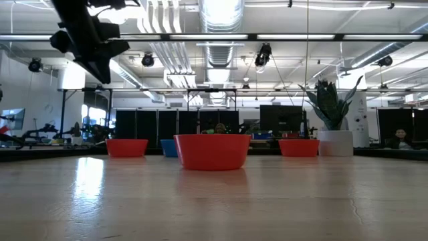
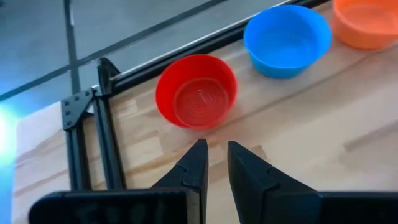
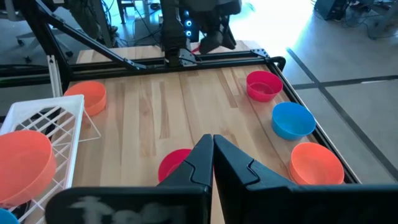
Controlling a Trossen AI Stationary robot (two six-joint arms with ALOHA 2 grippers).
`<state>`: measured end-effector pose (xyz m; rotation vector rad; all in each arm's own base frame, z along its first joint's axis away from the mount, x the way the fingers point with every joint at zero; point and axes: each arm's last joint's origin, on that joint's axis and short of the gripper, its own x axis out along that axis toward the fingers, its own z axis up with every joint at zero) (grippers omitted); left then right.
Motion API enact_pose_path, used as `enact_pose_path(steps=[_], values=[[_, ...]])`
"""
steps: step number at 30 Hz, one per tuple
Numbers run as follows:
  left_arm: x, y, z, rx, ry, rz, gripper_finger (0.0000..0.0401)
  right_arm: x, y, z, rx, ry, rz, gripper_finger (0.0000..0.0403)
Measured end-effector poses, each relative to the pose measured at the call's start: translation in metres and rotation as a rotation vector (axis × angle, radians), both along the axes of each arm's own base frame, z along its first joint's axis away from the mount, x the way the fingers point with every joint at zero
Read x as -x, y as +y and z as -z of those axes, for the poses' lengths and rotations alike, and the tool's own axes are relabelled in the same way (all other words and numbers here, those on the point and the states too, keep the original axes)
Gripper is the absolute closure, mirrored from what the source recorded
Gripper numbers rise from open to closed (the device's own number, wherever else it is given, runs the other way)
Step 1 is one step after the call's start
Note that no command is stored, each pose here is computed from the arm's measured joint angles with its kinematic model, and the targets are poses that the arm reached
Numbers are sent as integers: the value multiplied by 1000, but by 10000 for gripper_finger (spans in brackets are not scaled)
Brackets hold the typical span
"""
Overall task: Pick & Place Mini bowls
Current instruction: Put the top left red bowl on the shelf
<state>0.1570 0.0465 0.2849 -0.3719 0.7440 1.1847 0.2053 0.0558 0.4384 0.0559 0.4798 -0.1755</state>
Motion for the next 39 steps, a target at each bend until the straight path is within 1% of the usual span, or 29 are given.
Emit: enact_pose_path(steps=[6, 8, 12, 15, 18, 21, 24, 27, 30, 35, 39], values=[[-10, 17, 9, 23, 59, -41, 346, 0, 0, 0, 2, 0, 0, 394], [-13, 23, 13, 52, 70, -49, 346, 0, 0, 0, 2, -1, -1, 394], [-22, 35, 21, 86, 88, -50, 346, 0, 0, 0, 2, -1, -1, 394], [-28, 44, 27, 104, 133, -10, 346, 0, 0, 0, 2, 0, -1, 394], [-33, 52, 33, 134, 189, 66, 346, 0, 0, 0, 2, 0, 0, 394], [-36, 56, 37, 174, 238, 164, 346, 0, 0, 0, 1, 0, 0, 394], [-38, 60, 41, 191, 304, 266, 346, 0, 0, 0, 1, 0, 0, 394], [-40, 63, 45, 189, 392, 368, 346, 0, 0, 0, 2, 0, -1, 394], [-41, 63, 47, 177, 491, 513, 346, 0, 0, 0, 2, 0, -1, 394], [-42, 64, 51, 150, 611, 675, 346, 0, 0, 0, 0, 0, 0, 394], [-40, 64, 66, 114, 699, 787, 346, 0, 0, 0, 0, 0, 0, 394]])
